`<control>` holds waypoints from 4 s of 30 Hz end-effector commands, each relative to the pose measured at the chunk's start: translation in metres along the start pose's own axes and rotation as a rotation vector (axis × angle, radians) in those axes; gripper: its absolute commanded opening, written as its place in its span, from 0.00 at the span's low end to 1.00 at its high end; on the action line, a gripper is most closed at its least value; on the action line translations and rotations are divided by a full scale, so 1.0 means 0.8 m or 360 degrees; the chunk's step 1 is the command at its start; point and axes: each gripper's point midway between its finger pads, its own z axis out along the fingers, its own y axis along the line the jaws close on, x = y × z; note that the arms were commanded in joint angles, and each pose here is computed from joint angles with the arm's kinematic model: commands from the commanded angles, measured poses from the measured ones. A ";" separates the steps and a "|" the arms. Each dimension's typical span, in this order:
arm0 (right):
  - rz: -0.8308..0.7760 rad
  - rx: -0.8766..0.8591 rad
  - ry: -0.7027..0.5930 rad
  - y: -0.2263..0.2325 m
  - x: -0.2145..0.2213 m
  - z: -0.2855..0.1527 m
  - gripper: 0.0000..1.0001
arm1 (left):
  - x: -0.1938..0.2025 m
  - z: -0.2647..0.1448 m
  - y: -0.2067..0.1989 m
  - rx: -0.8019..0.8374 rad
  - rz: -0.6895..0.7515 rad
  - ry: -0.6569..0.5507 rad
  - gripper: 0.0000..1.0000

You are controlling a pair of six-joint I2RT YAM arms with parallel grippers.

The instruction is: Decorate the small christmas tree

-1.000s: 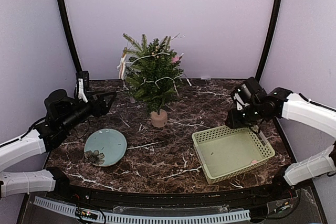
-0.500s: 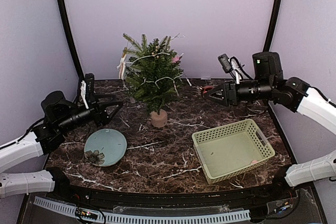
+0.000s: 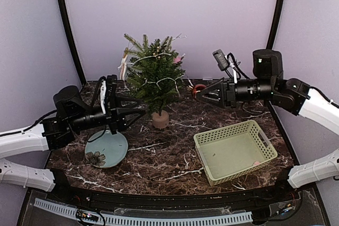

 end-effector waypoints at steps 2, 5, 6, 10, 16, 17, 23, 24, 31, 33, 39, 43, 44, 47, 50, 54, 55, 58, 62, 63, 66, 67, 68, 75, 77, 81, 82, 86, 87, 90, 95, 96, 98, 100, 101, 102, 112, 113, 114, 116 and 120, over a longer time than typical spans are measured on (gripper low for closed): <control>0.0081 -0.0403 -0.0205 0.054 -0.020 0.007 0.32 | -0.033 0.022 -0.024 0.0037 0.0274 -0.0148 0.46; 0.0101 -0.0463 -0.0213 0.066 -0.020 0.009 0.32 | -0.042 0.032 -0.043 0.0028 0.0439 -0.0215 0.44; 0.0101 -0.0476 -0.0205 0.070 -0.019 0.011 0.32 | -0.041 0.038 -0.052 0.0046 0.0466 -0.0219 0.43; 0.0104 -0.0516 -0.0170 0.083 -0.013 0.019 0.32 | -0.053 0.049 -0.067 0.0024 0.0613 -0.0296 0.40; 0.0114 -0.0535 -0.0131 0.091 -0.003 0.031 0.32 | -0.072 0.054 -0.068 -0.0046 0.0674 -0.0406 0.35; 0.0112 -0.0535 -0.0132 0.092 -0.004 0.031 0.32 | -0.075 0.054 -0.070 -0.0044 0.0675 -0.0428 0.35; 0.0114 -0.0534 -0.0128 0.094 -0.002 0.035 0.32 | -0.079 0.058 -0.073 -0.0048 0.0675 -0.0459 0.32; 0.0117 -0.0530 -0.0124 0.093 0.000 0.036 0.32 | -0.080 0.058 -0.073 -0.0054 0.0668 -0.0465 0.31; 0.0133 -0.0523 -0.0119 0.092 0.002 0.040 0.32 | -0.078 0.062 -0.073 -0.0048 0.0647 -0.0476 0.28; 0.0133 -0.0523 -0.0114 0.093 0.003 0.041 0.32 | -0.078 0.063 -0.074 -0.0046 0.0647 -0.0480 0.27; 0.0137 -0.0515 -0.0101 0.092 0.006 0.046 0.32 | -0.080 0.065 -0.074 -0.0045 0.0640 -0.0493 0.26; 0.0139 -0.0517 -0.0094 0.092 0.007 0.049 0.32 | -0.078 0.069 -0.072 -0.0051 0.0639 -0.0488 0.24; 0.0137 -0.0518 -0.0097 0.092 0.006 0.048 0.32 | -0.077 0.069 -0.072 -0.0056 0.0638 -0.0485 0.24; 0.0132 -0.0515 -0.0096 0.093 0.006 0.048 0.32 | -0.076 0.071 -0.070 -0.0068 0.0629 -0.0482 0.18; 0.0129 -0.0511 -0.0103 0.093 0.004 0.046 0.32 | -0.075 0.070 -0.066 -0.0092 0.0616 -0.0476 0.09; 0.0114 -0.0487 -0.0115 0.092 0.001 0.044 0.32 | -0.072 0.066 -0.060 -0.0138 0.0612 -0.0449 0.01; 0.0106 -0.0478 -0.0117 0.092 0.000 0.043 0.31 | -0.073 0.065 -0.059 -0.0144 0.0616 -0.0445 0.00; 0.0091 -0.0449 -0.0130 0.091 -0.003 0.038 0.31 | -0.063 0.066 -0.057 -0.0147 0.0649 -0.0360 0.00; 0.0079 -0.0438 -0.0138 0.093 -0.006 0.033 0.30 | -0.051 0.070 -0.054 -0.0148 0.0680 -0.0263 0.00; 0.0079 -0.0439 -0.0135 0.093 -0.007 0.032 0.30 | -0.049 0.072 -0.054 -0.0149 0.0684 -0.0245 0.00; 0.0088 -0.0448 -0.0112 0.094 -0.005 0.035 0.30 | -0.047 0.076 -0.051 -0.0157 0.0695 -0.0203 0.00; 0.0089 -0.0451 -0.0109 0.094 -0.005 0.035 0.30 | -0.047 0.076 -0.052 -0.0157 0.0697 -0.0202 0.00; 0.0090 -0.0451 -0.0104 0.094 -0.004 0.036 0.30 | -0.049 0.076 -0.051 -0.0158 0.0701 -0.0201 0.00; 0.0095 -0.0420 -0.0091 0.091 -0.003 0.035 0.30 | -0.042 0.077 -0.035 -0.0260 0.0771 -0.0089 0.00; 0.0091 -0.0419 -0.0090 0.091 -0.003 0.036 0.30 | -0.037 0.078 -0.032 -0.0272 0.0802 -0.0041 0.00; 0.0086 -0.0416 -0.0080 0.090 -0.004 0.038 0.29 | -0.033 0.079 -0.029 -0.0288 0.0829 0.0002 0.00; 0.0086 -0.0413 -0.0077 0.090 -0.004 0.038 0.29 | -0.033 0.078 -0.027 -0.0302 0.0833 0.0007 0.00; 0.0079 -0.0408 -0.0086 0.091 -0.006 0.036 0.29 | -0.028 0.079 -0.021 -0.0335 0.0871 0.0057 0.00; 0.0079 -0.0403 -0.0085 0.090 -0.005 0.036 0.29 | -0.026 0.078 -0.020 -0.0337 0.0883 0.0072 0.00; 0.0076 -0.0402 -0.0093 0.090 -0.006 0.034 0.29 | -0.025 0.077 -0.019 -0.0343 0.0906 0.0087 0.00; 0.0072 -0.0402 -0.0093 0.090 -0.006 0.035 0.28 | -0.019 0.075 -0.017 -0.0349 0.0936 0.0133 0.00; 0.0073 -0.0399 -0.0092 0.090 -0.005 0.035 0.28 | -0.016 0.074 -0.016 -0.0350 0.0942 0.0151 0.00; 0.0072 -0.0390 -0.0095 0.089 -0.005 0.034 0.28 | -0.016 0.073 -0.015 -0.0356 0.0947 0.0156 0.00; 0.0072 -0.0386 -0.0093 0.088 -0.004 0.035 0.28 | -0.016 0.071 -0.015 -0.0361 0.0947 0.0153 0.00; 0.0074 -0.0380 -0.0089 0.086 -0.003 0.036 0.28 | -0.018 0.070 -0.015 -0.0365 0.0947 0.0149 0.01; 0.0074 -0.0371 -0.0091 0.085 -0.004 0.036 0.28 | -0.020 0.069 -0.014 -0.0374 0.0945 0.0139 0.01; 0.0055 -0.0297 -0.0112 0.074 -0.005 0.038 0.27 | -0.032 0.057 -0.016 -0.0393 0.0879 0.0050 0.41; 0.0048 -0.0297 -0.0118 0.074 -0.006 0.037 0.26 | -0.031 0.056 -0.016 -0.0396 0.0875 0.0048 0.42; 0.0043 -0.0296 -0.0123 0.074 -0.007 0.037 0.26 | -0.030 0.055 -0.016 -0.0397 0.0870 0.0046 0.45; 0.0027 -0.0293 -0.0130 0.073 -0.008 0.036 0.26 | -0.029 0.053 -0.015 -0.0401 0.0855 0.0039 0.47; -0.0058 -0.0280 -0.0091 0.073 -0.007 0.035 0.26 | -0.033 0.045 -0.023 -0.0361 0.0799 -0.0012 0.46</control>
